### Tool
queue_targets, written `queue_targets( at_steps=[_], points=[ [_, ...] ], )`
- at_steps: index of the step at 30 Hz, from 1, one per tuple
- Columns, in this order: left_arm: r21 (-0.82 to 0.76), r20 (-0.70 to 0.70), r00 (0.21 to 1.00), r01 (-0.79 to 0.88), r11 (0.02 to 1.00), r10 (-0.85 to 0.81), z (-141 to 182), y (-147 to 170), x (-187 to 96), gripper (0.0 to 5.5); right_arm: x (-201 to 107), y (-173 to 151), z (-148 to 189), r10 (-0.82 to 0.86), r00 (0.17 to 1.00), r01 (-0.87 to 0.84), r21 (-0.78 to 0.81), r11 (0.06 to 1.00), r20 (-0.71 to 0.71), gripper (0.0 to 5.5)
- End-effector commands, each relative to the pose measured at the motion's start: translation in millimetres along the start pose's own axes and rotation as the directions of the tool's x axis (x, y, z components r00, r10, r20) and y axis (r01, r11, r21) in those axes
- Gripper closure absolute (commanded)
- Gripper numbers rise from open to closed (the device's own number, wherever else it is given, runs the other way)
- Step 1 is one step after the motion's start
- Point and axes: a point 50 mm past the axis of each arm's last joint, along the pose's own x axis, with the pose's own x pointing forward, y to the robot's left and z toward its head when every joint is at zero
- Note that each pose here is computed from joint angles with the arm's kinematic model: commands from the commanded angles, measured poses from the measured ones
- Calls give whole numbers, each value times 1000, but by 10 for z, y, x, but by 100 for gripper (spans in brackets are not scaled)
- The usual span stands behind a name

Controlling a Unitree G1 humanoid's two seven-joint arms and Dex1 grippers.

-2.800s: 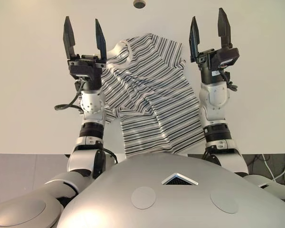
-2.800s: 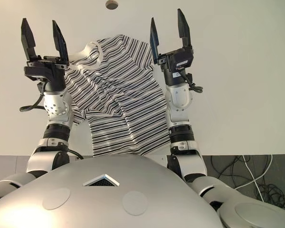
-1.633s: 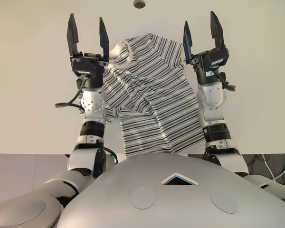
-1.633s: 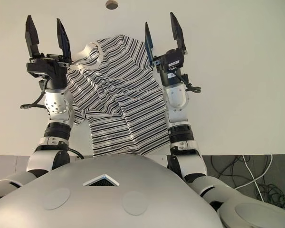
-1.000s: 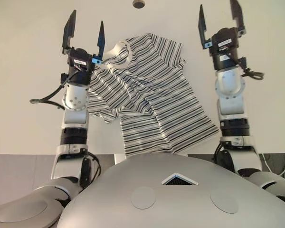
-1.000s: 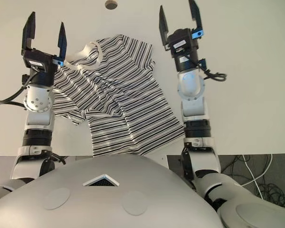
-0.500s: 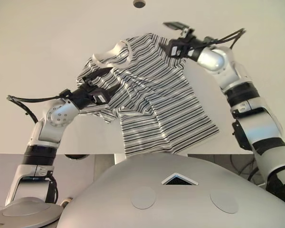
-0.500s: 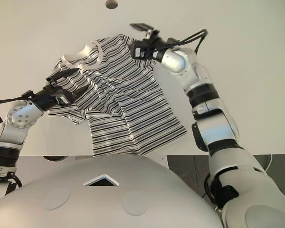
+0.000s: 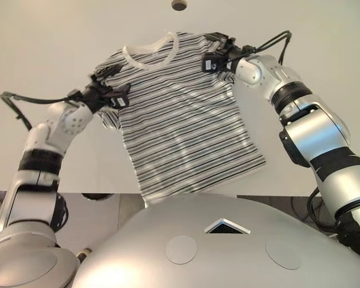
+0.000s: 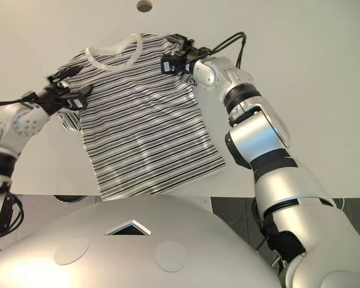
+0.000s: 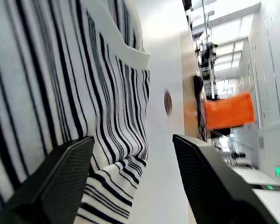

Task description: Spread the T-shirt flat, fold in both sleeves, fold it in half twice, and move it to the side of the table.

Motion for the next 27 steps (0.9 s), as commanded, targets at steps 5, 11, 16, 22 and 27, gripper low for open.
queue_targets(
  at_steps=[5, 11, 16, 22, 27],
  points=[
    [77, 97, 992, -90, 993, 82, 149, 204, 536, 241, -268, 39, -536, 6, 968, 1, 27, 1000, -253, 232],
    [74, 159, 969, -202, 976, 189, 281, 329, 713, 241, -380, 33, -706, -27, 941, 45, 45, 998, -338, 232],
    [25, 173, 910, -386, 922, 376, 340, 578, 779, 241, -475, 89, -791, -45, 939, 78, 85, 993, -340, 232],
    [-187, 420, 749, -482, 856, 513, 618, 674, 479, 241, -696, -259, -523, -428, 904, 395, 355, 847, 17, 232],
    [-144, 551, 798, -199, 969, 245, 719, 287, 9, 241, -1193, -185, 7, -448, 814, 270, 442, 855, 370, 232]
  ],
)
